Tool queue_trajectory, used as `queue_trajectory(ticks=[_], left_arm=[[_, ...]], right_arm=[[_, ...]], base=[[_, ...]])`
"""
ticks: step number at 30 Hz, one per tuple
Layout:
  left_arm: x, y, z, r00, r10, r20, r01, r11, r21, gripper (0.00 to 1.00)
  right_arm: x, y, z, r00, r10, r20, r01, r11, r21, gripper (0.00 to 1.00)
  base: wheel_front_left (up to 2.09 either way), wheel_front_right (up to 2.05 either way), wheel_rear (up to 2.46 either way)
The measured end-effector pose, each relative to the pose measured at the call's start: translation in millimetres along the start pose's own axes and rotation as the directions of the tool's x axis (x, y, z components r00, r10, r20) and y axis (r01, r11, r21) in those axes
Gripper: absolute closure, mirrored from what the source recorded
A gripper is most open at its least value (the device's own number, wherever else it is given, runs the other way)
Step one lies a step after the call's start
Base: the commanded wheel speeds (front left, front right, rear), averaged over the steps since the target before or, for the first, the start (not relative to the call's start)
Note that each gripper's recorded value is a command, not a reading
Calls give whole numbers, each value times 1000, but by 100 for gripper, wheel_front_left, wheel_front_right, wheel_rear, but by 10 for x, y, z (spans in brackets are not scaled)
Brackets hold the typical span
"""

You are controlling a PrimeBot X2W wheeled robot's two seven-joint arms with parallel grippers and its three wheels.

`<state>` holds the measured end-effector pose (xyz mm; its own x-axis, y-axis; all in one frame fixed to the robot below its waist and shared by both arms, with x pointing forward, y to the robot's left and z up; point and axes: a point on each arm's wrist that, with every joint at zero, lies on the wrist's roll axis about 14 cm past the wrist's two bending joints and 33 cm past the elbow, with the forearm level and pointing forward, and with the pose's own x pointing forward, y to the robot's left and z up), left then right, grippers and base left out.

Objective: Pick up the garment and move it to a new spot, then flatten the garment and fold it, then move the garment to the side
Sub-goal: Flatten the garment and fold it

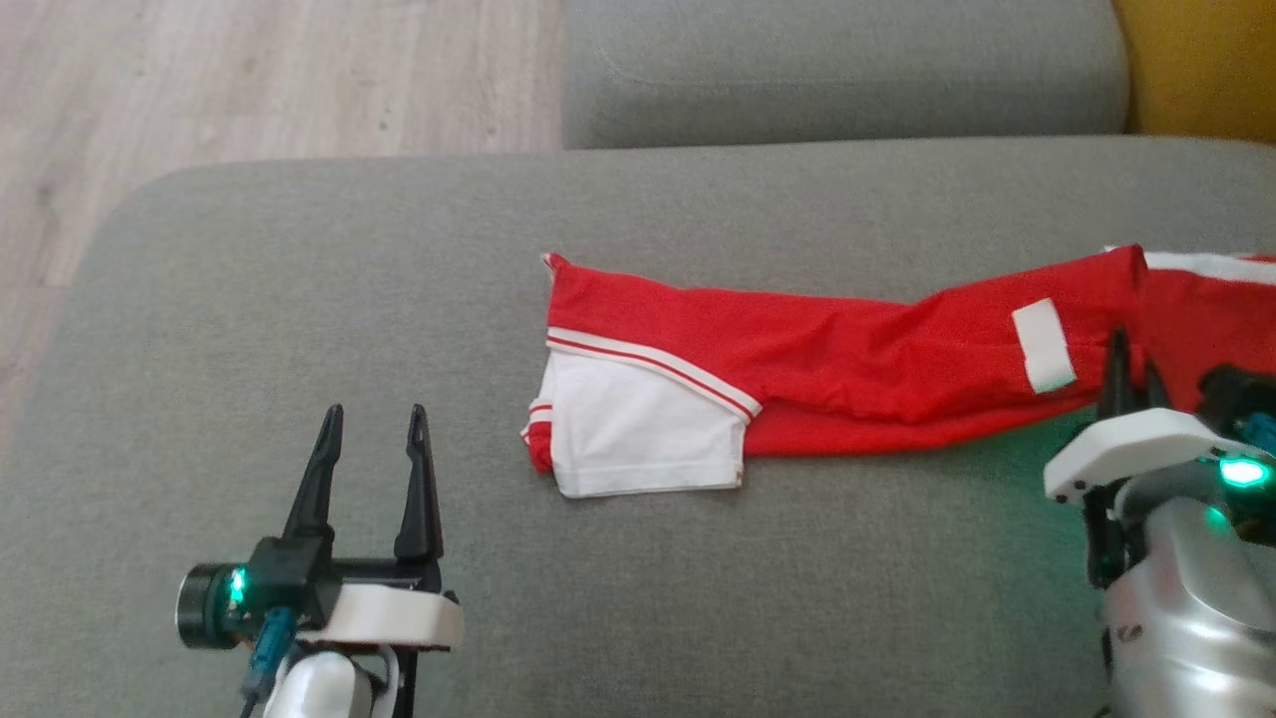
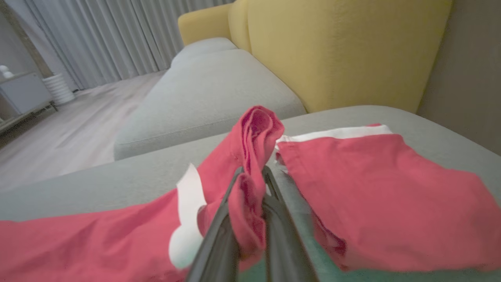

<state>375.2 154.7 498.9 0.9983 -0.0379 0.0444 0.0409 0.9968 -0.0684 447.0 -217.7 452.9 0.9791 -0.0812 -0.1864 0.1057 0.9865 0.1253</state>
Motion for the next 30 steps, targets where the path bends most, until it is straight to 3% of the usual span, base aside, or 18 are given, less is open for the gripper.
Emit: queue_trajectory(ticks=[5, 9, 14, 22, 30], left_arm=[[-136, 59, 52, 1000, -1, 14, 0, 998, 56, 0], [-242, 170, 87, 999, 32, 24, -33, 998, 61, 0], [-368, 334, 115, 996, 83, 32, -85, 994, 64, 0], [-507, 579, 104, 986, 165, 23, -166, 983, 75, 0], [-462, 720, 88, 978, 208, 7, -207, 974, 94, 0]], right_arm=[[21, 399, 161, 993, 104, 45, -104, 995, -5, 100], [35, 882, 192, 972, 229, 52, -231, 973, 17, 100], [-31, 1560, 160, 914, 405, 38, -406, 914, 27, 100], [-150, 2445, -83, 786, 615, -55, -616, 788, 2, 100], [-110, 2807, -436, 716, 680, -159, -686, 727, 18, 100]], base=[[0, 0, 0], [0, 0, 0], [0, 0, 0], [0, 0, 0], [0, 0, 0]])
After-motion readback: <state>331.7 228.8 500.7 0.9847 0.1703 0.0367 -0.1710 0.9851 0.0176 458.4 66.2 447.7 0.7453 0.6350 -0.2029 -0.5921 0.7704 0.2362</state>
